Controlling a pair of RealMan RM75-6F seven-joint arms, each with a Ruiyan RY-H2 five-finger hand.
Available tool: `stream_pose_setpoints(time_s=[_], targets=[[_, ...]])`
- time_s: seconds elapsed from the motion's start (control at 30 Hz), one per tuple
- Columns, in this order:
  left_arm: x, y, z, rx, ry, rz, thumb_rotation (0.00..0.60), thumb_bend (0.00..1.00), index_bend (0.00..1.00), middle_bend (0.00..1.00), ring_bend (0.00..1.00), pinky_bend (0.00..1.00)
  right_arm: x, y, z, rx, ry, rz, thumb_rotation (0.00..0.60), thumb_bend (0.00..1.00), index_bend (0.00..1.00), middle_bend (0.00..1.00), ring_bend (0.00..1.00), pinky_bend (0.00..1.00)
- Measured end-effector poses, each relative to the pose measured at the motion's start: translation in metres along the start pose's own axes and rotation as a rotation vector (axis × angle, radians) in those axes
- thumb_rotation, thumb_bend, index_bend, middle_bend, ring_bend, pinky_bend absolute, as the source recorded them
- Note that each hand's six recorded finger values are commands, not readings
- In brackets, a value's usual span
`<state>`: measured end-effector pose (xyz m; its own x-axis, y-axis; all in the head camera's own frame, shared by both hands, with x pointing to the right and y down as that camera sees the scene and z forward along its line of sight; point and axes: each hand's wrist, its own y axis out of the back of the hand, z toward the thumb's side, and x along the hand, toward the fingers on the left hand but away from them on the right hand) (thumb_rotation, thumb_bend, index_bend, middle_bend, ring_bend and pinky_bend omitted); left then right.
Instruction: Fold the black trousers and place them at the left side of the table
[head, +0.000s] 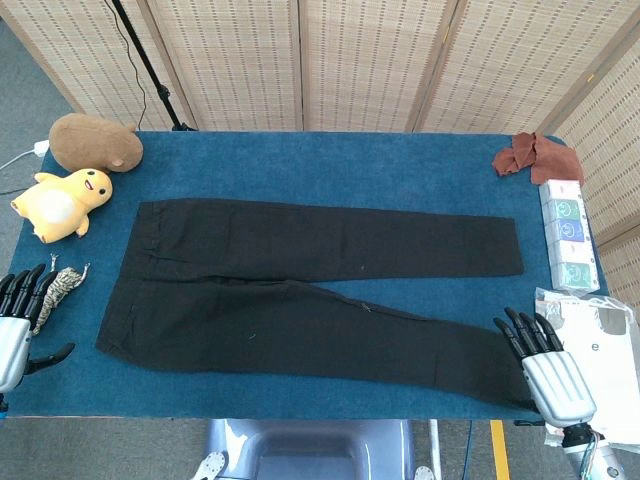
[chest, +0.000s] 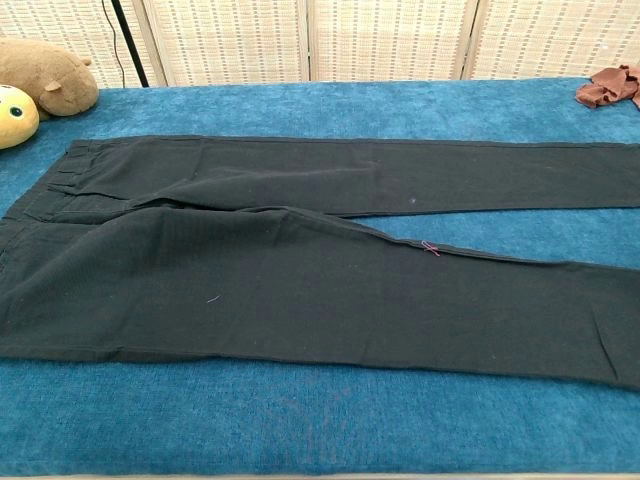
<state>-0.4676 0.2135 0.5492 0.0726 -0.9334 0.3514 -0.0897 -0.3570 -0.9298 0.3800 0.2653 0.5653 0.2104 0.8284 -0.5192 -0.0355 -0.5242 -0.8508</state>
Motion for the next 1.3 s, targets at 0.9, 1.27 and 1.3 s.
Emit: stream_pose_setpoints(time_s=[0.9,1.27,1.3], targets=[[-0.002,0.007,-0.003,-0.032,-0.002,0.016,0.600,0.00,0.00,0.00,0.00,0.00,-0.008,-0.077,0.048,0.153,0.129,0.018,0.600,0.00,0.00,0.00,0.00,0.00],[-0.002,0.007,-0.003,-0.036,-0.002,0.012,0.600,0.00,0.00,0.00,0.00,0.00,-0.011,-0.093,0.048,0.189,0.128,0.023,0.600,0.00,0.04,0.00,0.00,0.00],[-0.002,0.007,-0.003,-0.036,-0.001,0.012,0.600,0.00,0.00,0.00,0.00,0.00,-0.013,-0.094,0.046,0.195,0.124,0.018,0.600,0.00,0.05,0.00,0.00,0.00]])
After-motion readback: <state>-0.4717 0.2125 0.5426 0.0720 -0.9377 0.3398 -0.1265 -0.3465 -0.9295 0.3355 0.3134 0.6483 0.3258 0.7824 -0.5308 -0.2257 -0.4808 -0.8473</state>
